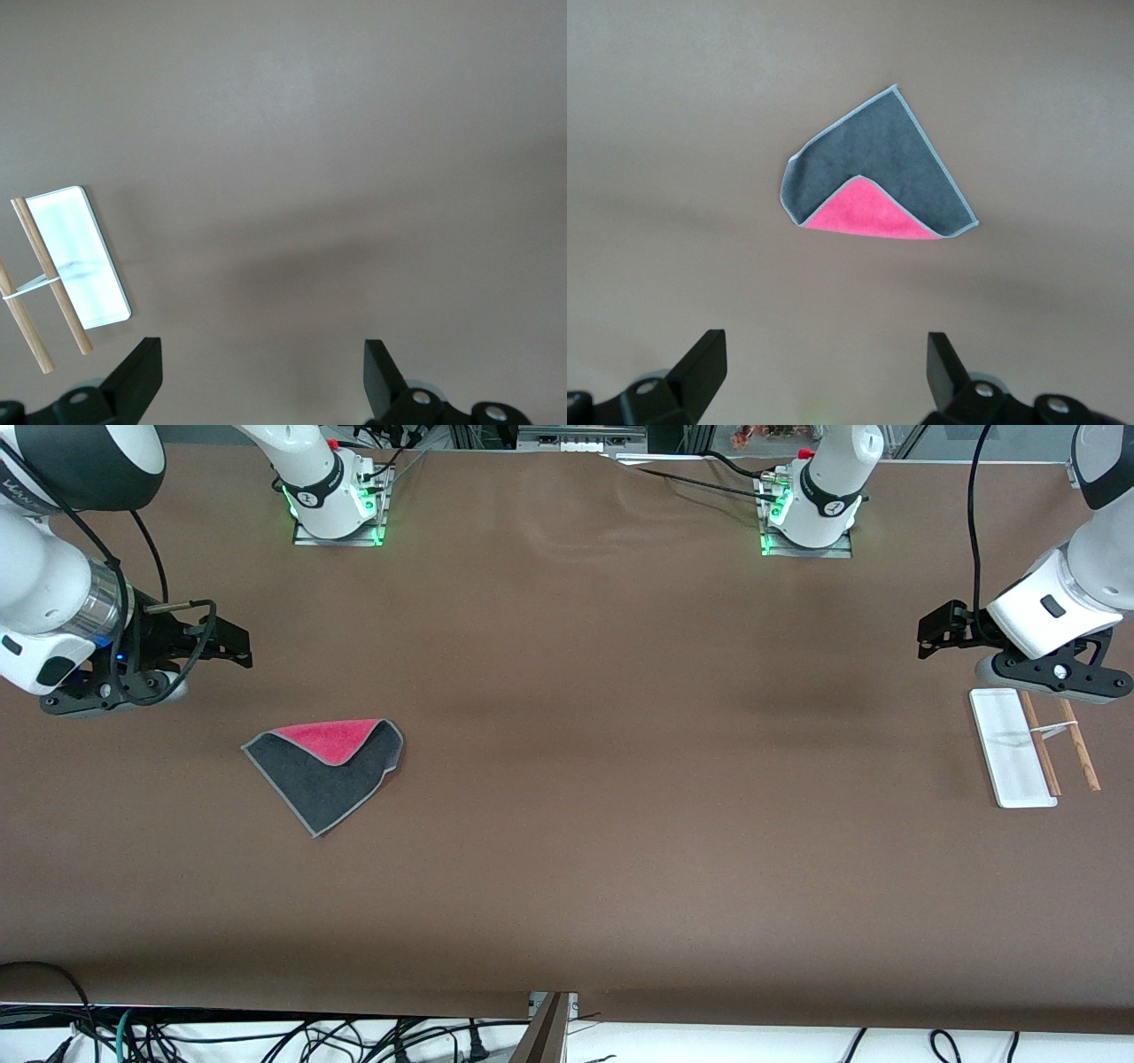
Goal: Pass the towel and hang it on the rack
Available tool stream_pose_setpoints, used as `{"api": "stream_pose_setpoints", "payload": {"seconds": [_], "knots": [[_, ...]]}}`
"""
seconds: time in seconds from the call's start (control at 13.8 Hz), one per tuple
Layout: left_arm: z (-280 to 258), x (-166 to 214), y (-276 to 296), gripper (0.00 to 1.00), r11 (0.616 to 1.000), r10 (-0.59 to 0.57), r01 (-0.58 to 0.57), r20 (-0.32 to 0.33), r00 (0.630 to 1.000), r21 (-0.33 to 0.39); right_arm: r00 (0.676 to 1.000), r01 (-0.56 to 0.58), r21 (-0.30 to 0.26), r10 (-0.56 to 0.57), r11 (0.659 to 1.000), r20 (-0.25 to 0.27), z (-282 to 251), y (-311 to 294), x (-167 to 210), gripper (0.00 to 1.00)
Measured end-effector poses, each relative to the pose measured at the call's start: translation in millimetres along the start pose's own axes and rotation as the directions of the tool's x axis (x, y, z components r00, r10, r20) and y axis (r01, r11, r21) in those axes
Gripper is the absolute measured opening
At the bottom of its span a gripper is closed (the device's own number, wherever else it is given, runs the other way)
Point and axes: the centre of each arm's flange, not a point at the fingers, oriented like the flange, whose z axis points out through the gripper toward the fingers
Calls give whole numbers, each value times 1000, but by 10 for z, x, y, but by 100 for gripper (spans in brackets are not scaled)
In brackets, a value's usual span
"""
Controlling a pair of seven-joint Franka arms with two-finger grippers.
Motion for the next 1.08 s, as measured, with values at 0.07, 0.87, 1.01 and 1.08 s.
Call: {"api": "stream_pose_setpoints", "payload": {"seconds": [0.07,0.87,1.01,1.08], "knots": [[0,0,0,100,1000,0,0,0,1000,0,1000,0,0,0,1000,0,1,0,0,100],[0,0,0,100,1000,0,0,0,1000,0,1000,3,-23,-3,1000,3,9,4,3,100],[0,0,0,100,1000,0,0,0,1000,0,1000,-5,-51,5,999,6,20,-20,9,100],[0,0,0,100,1000,0,0,0,1000,0,1000,-27,-61,28,998,11,57,-39,26,100]]}}
